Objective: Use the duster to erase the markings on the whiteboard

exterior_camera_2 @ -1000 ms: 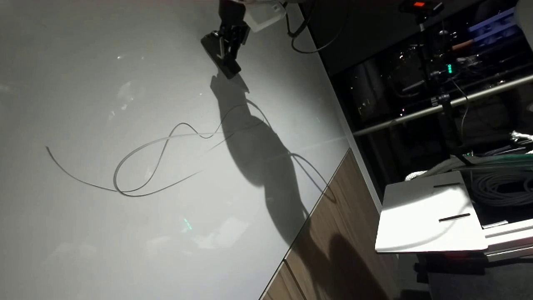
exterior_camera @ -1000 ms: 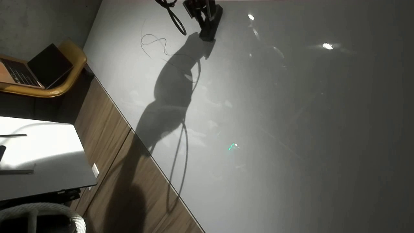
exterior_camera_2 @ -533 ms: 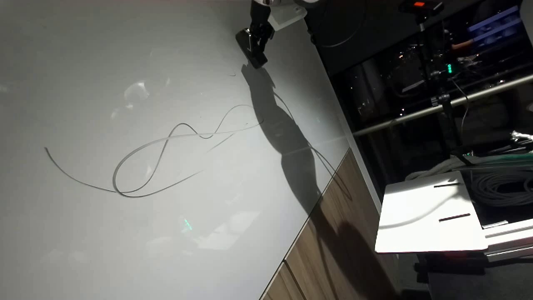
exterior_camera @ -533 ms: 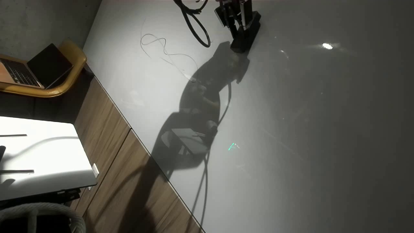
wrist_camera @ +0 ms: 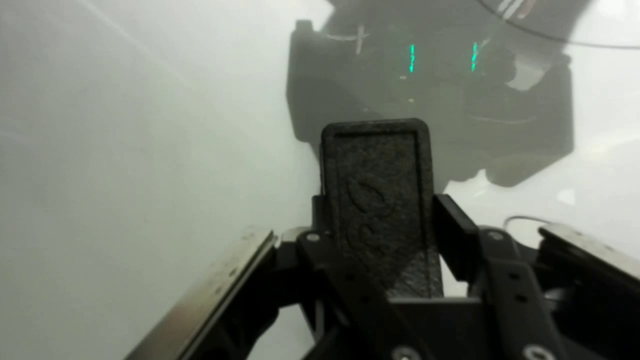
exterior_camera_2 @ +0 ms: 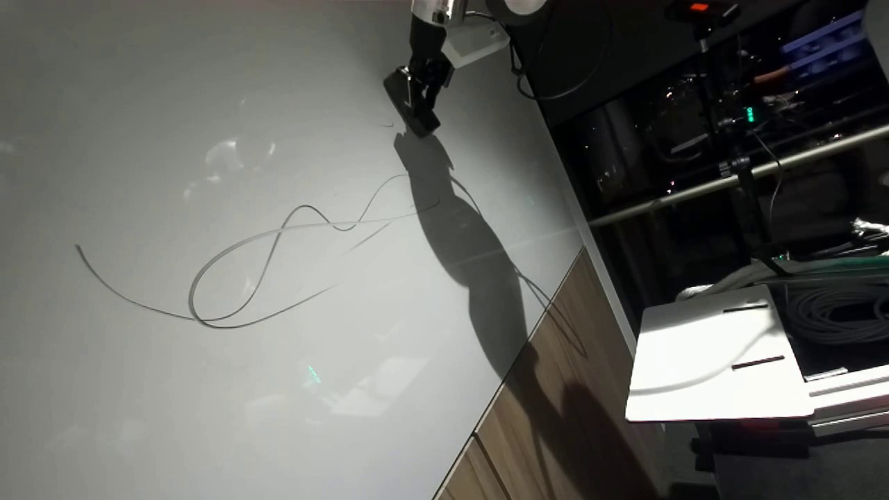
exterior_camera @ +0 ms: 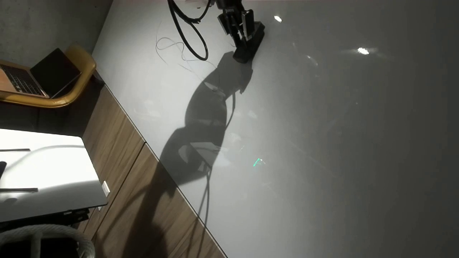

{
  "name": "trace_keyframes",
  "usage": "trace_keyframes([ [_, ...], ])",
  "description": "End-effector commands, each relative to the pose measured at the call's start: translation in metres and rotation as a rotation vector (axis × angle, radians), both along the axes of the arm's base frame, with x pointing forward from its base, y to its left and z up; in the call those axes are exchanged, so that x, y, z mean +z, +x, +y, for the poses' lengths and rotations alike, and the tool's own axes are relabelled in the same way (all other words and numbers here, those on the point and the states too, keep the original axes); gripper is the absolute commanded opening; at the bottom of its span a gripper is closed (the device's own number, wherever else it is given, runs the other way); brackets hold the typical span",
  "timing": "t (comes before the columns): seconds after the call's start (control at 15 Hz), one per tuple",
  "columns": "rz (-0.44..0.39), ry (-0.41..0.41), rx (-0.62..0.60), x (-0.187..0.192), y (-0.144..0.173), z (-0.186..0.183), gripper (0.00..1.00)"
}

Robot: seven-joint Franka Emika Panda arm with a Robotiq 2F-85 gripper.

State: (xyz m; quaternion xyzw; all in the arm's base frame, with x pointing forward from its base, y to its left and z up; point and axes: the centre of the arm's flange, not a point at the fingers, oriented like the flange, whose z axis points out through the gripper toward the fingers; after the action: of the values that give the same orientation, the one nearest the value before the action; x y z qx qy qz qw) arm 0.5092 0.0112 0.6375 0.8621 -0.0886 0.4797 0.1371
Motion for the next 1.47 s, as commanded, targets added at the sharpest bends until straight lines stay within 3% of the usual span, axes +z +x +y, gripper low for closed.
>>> trace_keyframes([
  [0.0,-0.013,0.008,0.041,0.007,0.010,0.022,0.27],
  [0.47,-0.011,0.004,0.135,0.008,0.036,0.102,0.27],
  [1.4,0.057,-0.007,0.396,-0.056,0.033,0.364,0.27],
])
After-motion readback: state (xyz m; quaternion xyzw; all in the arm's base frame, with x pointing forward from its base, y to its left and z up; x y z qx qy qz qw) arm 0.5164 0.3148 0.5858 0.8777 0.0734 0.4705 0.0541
